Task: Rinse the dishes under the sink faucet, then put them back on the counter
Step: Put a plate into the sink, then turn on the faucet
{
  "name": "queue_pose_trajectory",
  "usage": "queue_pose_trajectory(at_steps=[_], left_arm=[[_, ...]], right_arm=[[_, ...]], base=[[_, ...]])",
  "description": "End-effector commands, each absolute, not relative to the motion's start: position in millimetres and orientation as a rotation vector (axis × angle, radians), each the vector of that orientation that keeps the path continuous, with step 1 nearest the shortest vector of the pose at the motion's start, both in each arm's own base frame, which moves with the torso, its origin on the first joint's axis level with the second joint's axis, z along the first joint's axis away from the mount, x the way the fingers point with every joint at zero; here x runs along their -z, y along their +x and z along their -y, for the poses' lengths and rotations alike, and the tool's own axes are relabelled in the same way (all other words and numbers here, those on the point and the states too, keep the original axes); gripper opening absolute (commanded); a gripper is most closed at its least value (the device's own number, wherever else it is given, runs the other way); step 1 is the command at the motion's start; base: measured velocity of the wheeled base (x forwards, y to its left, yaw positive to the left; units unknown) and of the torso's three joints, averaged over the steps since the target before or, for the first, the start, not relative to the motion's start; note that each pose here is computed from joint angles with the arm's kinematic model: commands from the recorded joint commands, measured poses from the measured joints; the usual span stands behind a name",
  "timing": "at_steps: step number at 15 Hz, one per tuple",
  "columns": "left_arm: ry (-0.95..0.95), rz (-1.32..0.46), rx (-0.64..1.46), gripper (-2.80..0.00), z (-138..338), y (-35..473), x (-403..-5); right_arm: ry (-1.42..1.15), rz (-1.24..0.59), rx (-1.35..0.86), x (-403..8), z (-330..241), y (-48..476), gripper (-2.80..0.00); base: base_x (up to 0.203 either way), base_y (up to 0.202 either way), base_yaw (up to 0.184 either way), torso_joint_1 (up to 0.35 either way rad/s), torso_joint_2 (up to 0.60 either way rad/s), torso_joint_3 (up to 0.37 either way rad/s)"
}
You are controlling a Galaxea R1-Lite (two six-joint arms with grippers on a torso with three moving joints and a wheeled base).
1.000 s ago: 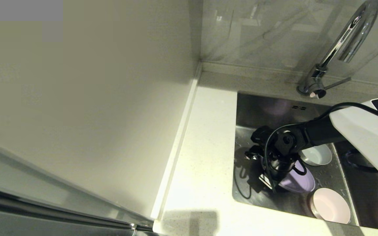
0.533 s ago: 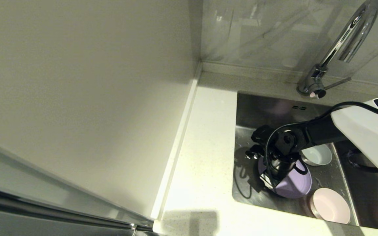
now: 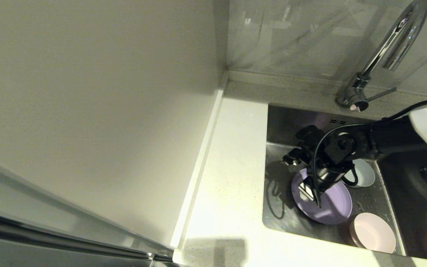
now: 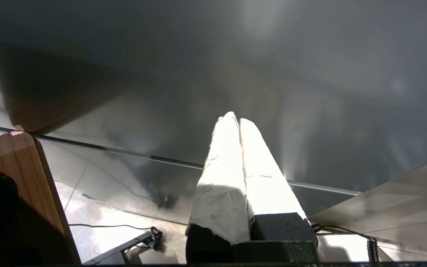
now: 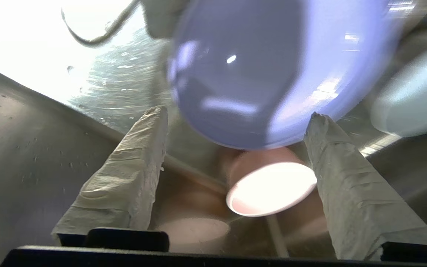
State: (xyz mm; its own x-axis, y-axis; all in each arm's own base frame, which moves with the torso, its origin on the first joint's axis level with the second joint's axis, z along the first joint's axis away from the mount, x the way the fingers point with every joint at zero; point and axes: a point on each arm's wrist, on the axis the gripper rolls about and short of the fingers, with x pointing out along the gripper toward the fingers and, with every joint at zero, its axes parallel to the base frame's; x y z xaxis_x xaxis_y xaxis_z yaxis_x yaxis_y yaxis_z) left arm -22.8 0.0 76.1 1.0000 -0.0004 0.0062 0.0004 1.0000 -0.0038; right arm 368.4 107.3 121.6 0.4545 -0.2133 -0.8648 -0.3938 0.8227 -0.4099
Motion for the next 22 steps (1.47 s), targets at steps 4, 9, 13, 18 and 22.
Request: queue_pose_trajectory(at_steps=[4, 9, 13, 18, 22], left_arm=[[-0.005, 0.003, 0.000, -2.80, 0, -23, -75], [-0.005, 0.005, 0.000, -2.80, 0, -23, -75], [-0.005, 0.003, 0.000, -2.80, 0, -23, -75], [-0.005, 0.003, 0.000, -2.80, 0, -23, -75], [-0.005, 0.003, 0.000, -2.80, 0, -23, -75]], right_arm=[[-0.539, -0.857, -0.046, -230, -74, 298, 0.00], [-0.444, -0.655, 0.080, -292, -31, 222, 0.00], [-0.336, -0.582, 0.153, -311, -23, 215, -2.80], [-0.354, -0.729, 0.153, -320, -24, 223, -2.80], [-0.327, -0.884, 0.156, -313, -28, 245, -2.80]], base=[[0.000, 0.000, 0.000, 0.000, 0.00, 0.000], [0.000, 0.000, 0.000, 0.000, 0.00, 0.000], [0.000, 0.000, 0.000, 0.000, 0.00, 0.000], [0.000, 0.000, 0.000, 0.000, 0.00, 0.000], [0.000, 0.000, 0.000, 0.000, 0.00, 0.000]])
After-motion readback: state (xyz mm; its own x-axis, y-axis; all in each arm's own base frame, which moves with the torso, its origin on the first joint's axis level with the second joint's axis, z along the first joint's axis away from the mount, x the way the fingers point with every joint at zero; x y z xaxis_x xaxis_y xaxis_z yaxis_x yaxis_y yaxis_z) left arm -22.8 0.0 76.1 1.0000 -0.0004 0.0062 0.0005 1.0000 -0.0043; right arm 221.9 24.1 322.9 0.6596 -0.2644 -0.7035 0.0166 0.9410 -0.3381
